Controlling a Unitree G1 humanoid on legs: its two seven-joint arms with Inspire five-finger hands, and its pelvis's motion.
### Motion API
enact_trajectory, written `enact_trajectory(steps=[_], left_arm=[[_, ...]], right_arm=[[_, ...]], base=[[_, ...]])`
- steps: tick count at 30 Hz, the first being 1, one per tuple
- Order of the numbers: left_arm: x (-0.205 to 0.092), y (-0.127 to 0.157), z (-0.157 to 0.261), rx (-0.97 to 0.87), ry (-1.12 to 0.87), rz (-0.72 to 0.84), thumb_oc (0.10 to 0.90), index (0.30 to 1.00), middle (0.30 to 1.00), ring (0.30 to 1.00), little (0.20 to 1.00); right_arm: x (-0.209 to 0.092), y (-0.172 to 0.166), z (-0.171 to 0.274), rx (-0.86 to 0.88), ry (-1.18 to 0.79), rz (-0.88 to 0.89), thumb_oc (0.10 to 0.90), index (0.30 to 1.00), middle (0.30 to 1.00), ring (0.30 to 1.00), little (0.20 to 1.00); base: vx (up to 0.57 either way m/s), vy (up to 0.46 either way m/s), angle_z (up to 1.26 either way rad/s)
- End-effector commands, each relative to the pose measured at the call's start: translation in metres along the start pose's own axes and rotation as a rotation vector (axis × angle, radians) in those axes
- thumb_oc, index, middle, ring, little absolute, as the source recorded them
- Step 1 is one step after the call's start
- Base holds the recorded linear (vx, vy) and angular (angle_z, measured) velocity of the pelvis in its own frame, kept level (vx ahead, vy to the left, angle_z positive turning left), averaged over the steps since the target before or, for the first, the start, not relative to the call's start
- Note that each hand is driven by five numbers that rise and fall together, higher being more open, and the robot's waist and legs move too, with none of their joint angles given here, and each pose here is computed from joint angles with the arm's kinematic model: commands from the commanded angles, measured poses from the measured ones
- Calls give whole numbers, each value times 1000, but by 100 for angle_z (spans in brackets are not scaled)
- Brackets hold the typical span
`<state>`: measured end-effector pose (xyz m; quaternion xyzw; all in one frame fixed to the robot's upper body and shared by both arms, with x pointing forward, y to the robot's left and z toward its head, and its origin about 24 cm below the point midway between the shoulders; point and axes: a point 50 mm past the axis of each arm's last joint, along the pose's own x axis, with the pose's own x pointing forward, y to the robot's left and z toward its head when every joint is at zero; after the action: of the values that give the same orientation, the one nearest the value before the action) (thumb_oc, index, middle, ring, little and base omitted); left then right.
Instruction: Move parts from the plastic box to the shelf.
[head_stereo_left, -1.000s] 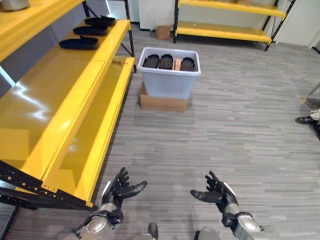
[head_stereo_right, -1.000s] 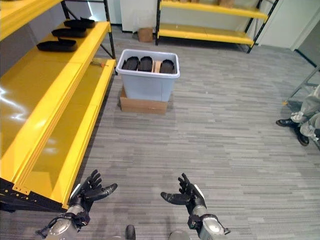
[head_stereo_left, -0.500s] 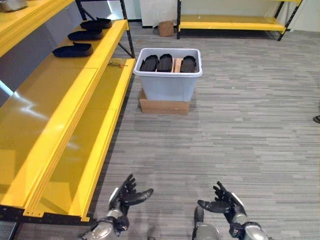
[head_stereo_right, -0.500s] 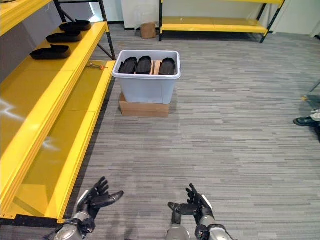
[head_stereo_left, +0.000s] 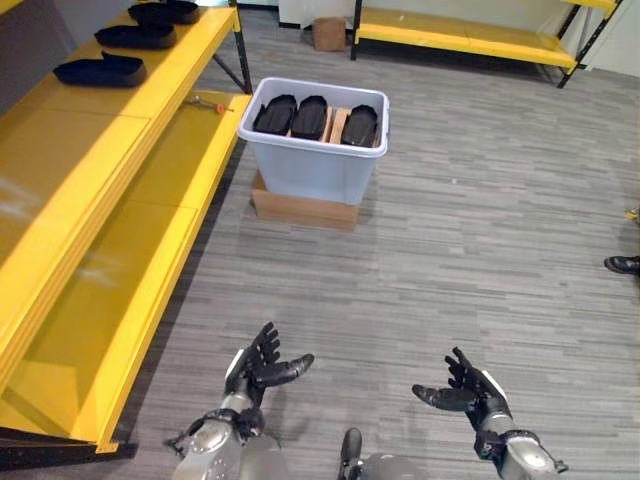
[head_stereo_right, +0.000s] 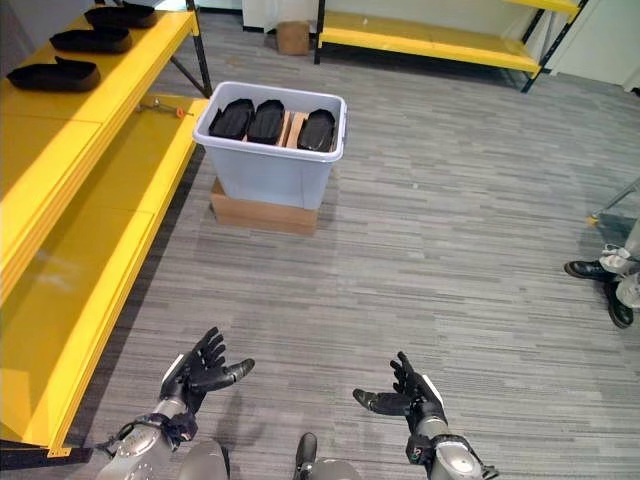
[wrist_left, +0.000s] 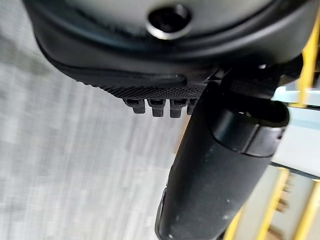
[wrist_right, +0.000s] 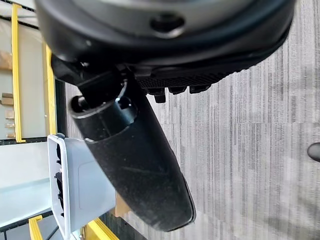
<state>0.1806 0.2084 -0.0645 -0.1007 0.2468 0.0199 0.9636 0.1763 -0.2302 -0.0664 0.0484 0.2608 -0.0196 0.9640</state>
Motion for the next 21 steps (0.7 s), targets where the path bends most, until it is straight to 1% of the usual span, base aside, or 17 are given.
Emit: enact_trajectory(steps=[1, 3, 5, 12, 17, 21], left_arm=[[-6, 7, 43, 94, -196, -35, 900, 1000, 1000, 1000, 1000], [-5, 8, 48, 120, -209, -41, 900, 1000, 1000, 1000, 1000], [-4, 9, 56, 154, -230, -53, 900, 1000, 1000, 1000, 1000], [-3, 9, 56, 139, -230, -39, 900, 1000, 1000, 1000, 1000], [-3, 6, 51, 149, -208, -53, 900, 1000, 1000, 1000, 1000], [-3, 1, 48, 130, -202, -78, 900, 1000, 1000, 1000, 1000]], right_arm=[[6, 0, 38, -64, -185, 40, 900, 1000, 1000, 1000, 1000], [6, 6, 38, -63, -190, 66, 900, 1000, 1000, 1000, 1000], [4, 10, 36, -52, -186, 83, 900, 1000, 1000, 1000, 1000], [12, 20, 36, -58, -177, 103, 900, 1000, 1000, 1000, 1000], [10, 22, 35, -70, -175, 112, 900, 1000, 1000, 1000, 1000], [7, 20, 35, -66, -182, 102, 900, 1000, 1000, 1000, 1000]], base=[[387, 234, -94], [320, 209, -78], [274, 190, -18], [186, 161, -7], [157, 161, 22], [271, 90, 11]])
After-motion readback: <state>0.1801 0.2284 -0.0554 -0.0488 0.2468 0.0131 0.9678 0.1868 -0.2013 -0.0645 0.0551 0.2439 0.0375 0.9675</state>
